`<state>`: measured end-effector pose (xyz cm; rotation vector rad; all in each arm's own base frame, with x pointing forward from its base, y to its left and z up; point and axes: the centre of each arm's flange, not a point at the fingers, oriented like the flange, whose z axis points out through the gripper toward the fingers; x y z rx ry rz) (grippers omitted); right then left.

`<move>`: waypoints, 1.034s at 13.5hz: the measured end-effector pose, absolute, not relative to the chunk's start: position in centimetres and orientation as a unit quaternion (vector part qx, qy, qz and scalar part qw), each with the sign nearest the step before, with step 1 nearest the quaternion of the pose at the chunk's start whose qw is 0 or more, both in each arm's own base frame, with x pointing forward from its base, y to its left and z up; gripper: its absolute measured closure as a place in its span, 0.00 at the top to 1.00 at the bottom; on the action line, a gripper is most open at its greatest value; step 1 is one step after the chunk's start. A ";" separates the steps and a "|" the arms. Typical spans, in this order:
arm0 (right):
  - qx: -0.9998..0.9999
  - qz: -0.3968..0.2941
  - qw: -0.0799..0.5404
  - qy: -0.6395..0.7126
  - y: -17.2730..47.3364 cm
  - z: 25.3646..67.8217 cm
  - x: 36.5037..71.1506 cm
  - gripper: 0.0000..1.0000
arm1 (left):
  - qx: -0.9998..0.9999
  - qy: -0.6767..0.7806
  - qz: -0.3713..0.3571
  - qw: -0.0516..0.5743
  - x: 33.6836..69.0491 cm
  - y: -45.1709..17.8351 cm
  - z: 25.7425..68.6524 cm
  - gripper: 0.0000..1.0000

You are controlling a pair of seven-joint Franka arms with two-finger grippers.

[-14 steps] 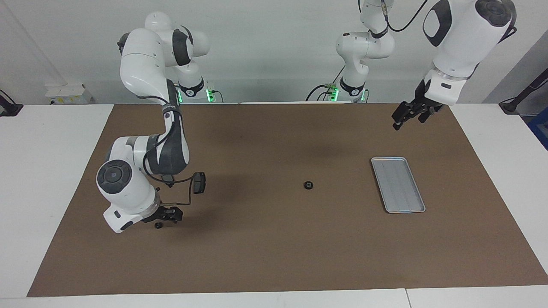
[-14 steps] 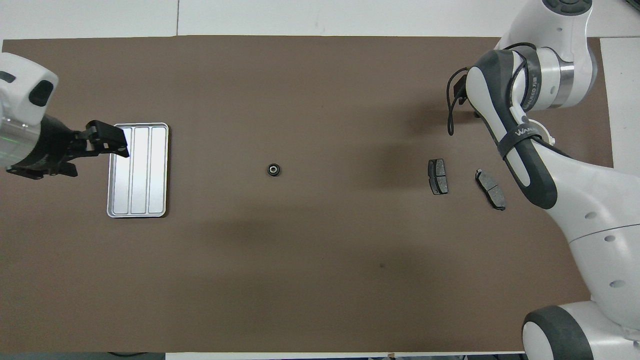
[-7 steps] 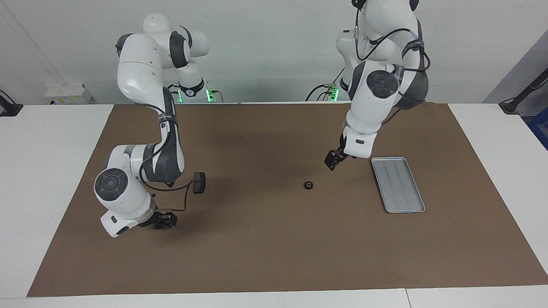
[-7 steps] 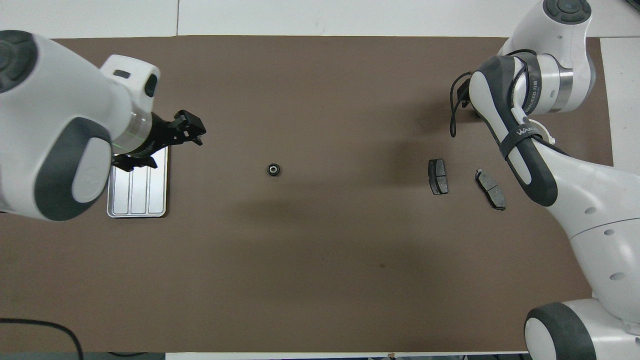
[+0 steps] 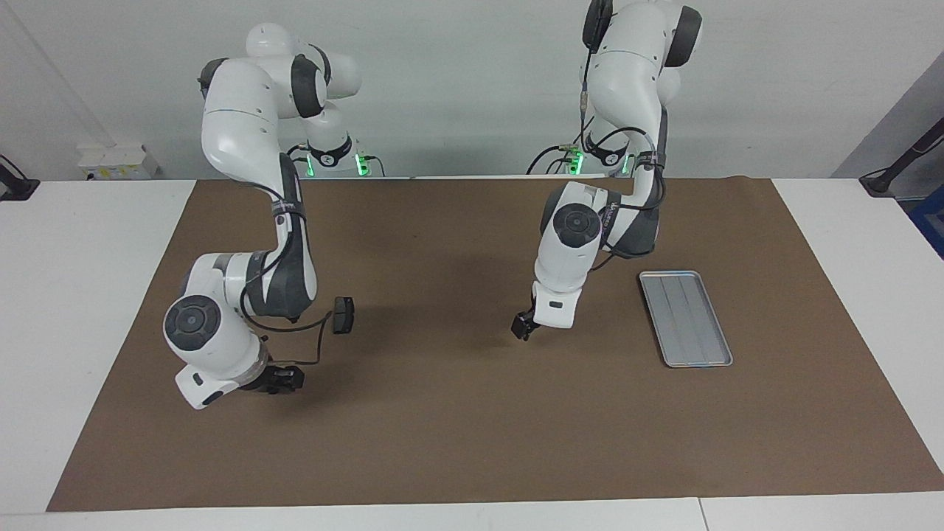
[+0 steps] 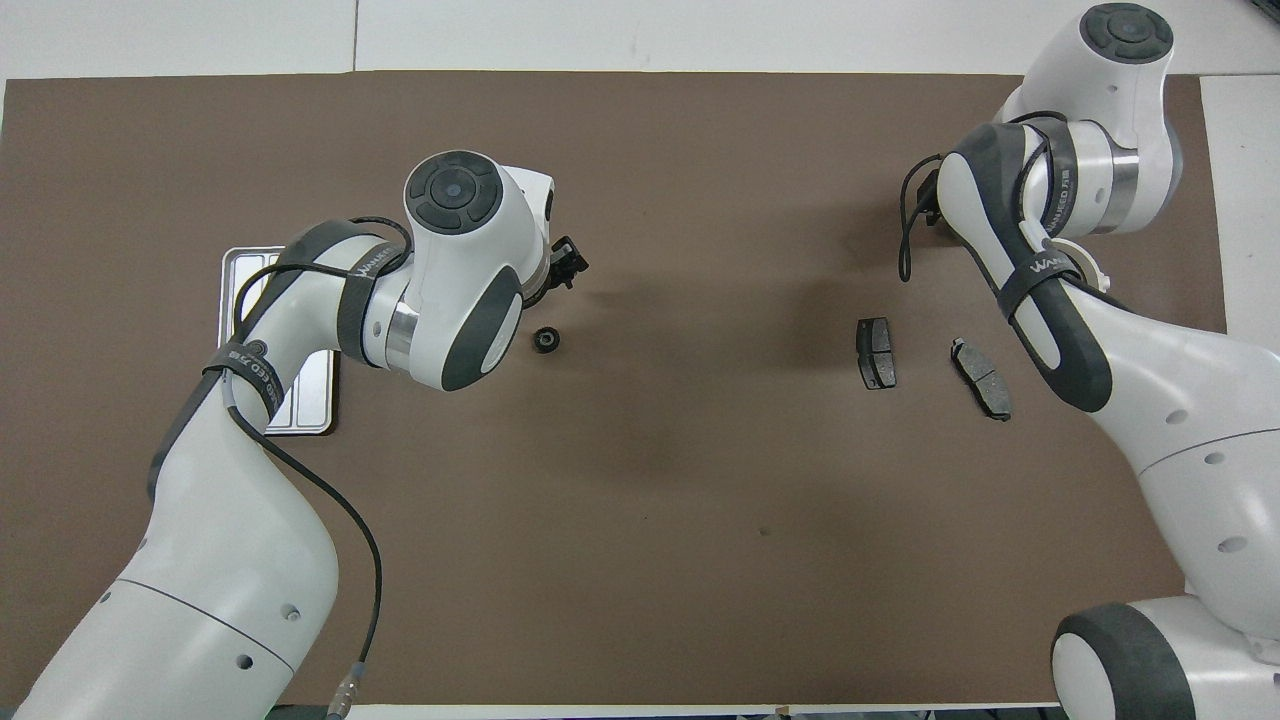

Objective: Pick bearing gear from pile to tray
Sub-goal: 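Grasp the black bearing at the table center with the left gripper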

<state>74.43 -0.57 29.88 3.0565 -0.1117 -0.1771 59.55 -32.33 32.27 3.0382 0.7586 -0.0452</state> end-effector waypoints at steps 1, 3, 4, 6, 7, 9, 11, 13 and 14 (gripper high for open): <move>0.997 -0.057 0.039 -0.037 -0.6 29.7 74.5 0.92 | 0.970 0.242 -0.015 0.005 59.3 -32.2 31.9 1.00; 0.997 -0.050 0.039 -0.036 -0.6 29.1 74.7 0.90 | 0.970 0.242 -0.011 0.007 58.7 -32.0 31.3 1.00; 0.997 -0.050 0.039 -0.036 -0.6 28.9 74.7 0.91 | 0.971 0.241 -0.012 0.007 58.0 -32.3 31.0 1.00; 0.997 -0.050 0.039 -0.036 -0.6 28.7 74.7 0.90 | 0.969 0.245 -0.009 0.009 57.1 -32.7 30.5 1.00; 0.997 -0.050 0.039 -0.036 -0.7 28.7 74.7 0.81 | 0.969 0.247 -0.009 0.010 56.8 -32.8 30.3 1.00; 0.997 -0.050 0.039 -0.036 -0.7 28.7 74.7 0.80 | 0.968 0.252 -0.006 0.011 56.5 -32.9 30.3 1.00; 0.997 -0.051 0.039 -0.033 -0.7 28.7 74.7 0.61 | 0.967 0.254 -0.006 0.012 56.3 -33.0 30.1 0.90; 0.998 -0.051 0.038 -0.029 -0.7 28.7 74.7 0.58 | 0.967 0.255 -0.004 0.013 56.2 -32.9 29.8 0.91; 0.998 -0.050 0.038 -0.029 -0.7 28.7 74.7 0.48 | 0.967 0.255 -0.003 0.014 56.2 -32.9 29.8 0.90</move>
